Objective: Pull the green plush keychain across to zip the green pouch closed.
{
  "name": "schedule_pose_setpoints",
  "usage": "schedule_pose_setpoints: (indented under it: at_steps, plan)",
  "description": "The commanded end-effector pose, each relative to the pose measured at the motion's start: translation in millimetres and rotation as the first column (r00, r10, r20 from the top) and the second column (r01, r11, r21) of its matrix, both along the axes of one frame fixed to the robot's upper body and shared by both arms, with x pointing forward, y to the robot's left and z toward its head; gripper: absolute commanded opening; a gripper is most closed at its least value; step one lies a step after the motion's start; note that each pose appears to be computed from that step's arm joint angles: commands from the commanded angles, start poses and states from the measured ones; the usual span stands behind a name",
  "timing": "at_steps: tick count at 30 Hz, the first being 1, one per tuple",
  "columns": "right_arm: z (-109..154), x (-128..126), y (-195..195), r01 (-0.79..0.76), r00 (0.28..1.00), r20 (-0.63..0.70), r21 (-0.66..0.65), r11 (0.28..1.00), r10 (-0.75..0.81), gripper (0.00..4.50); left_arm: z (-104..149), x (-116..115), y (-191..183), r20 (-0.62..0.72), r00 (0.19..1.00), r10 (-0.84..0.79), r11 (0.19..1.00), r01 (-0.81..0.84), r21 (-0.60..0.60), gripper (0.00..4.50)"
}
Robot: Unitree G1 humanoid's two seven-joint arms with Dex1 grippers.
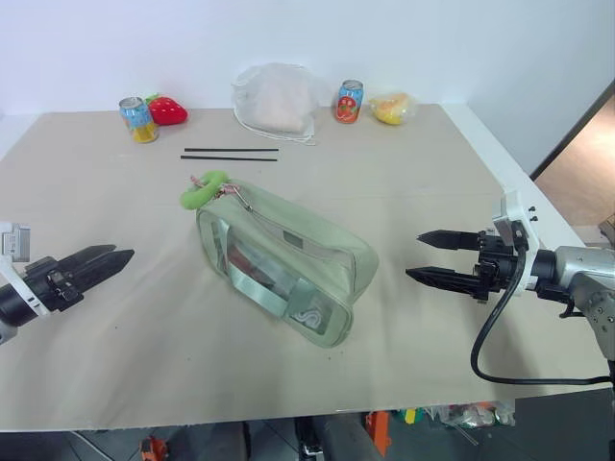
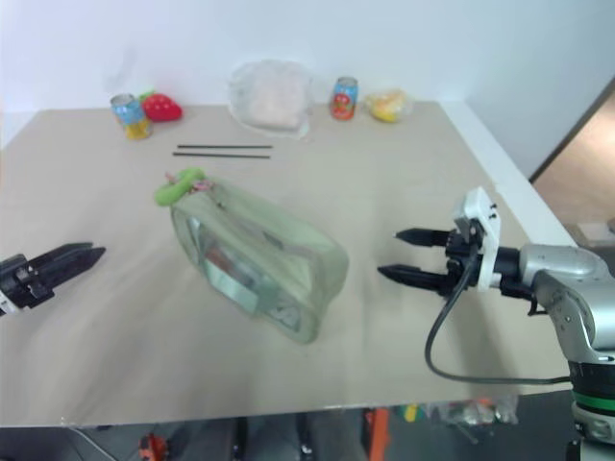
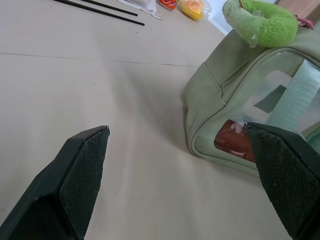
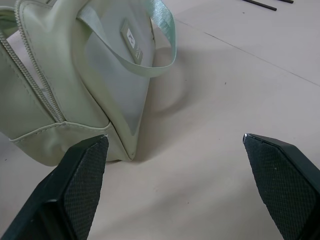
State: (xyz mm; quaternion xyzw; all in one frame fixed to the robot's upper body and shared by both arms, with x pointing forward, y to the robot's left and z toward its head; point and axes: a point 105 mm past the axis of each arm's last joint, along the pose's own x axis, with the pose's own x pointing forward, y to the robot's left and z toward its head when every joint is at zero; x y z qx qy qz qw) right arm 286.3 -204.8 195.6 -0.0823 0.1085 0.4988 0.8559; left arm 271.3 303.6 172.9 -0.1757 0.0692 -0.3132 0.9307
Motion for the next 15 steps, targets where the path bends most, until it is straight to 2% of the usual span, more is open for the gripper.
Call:
schedule_pose_setpoints:
  at_steps: [1,3,6,9,11,13,15]
  plan:
    - [8,0,2,-0.018,0.999,0.047,-0.027,0.999,0.019,4.45,26,1,-4,0.086,0.996,-0.018,0.999,0.015,0.033,4.5]
    - [16,3,4,-0.033,0.996,0.076,-0.047,0.998,0.036,4.45,34,7,-13,0.127,0.991,-0.045,0.998,0.038,0.056,4.5]
    - [46,-5,16,-0.111,0.985,0.131,-0.009,0.994,0.111,4.45,55,9,-25,0.191,0.976,-0.107,0.994,0.105,0.02,4.5]
    - [75,-21,34,-0.229,0.96,0.17,0.035,0.973,0.22,4.45,72,-2,-43,0.258,0.938,-0.232,0.973,0.221,0.068,4.5]
    - [92,-43,53,-0.363,0.92,0.183,0.068,0.929,0.346,4.45,85,-13,-58,0.326,0.887,-0.326,0.945,0.3,0.128,4.5]
    - [97,-64,72,-0.478,0.872,0.167,0.092,0.874,0.46,4.45,97,-25,-71,0.369,0.834,-0.411,0.912,0.382,0.152,4.5]
    - [86,-76,85,-0.531,0.845,0.122,0.073,0.845,0.52,4.45,102,-32,-80,0.386,0.799,-0.462,0.887,0.43,0.171,4.5]
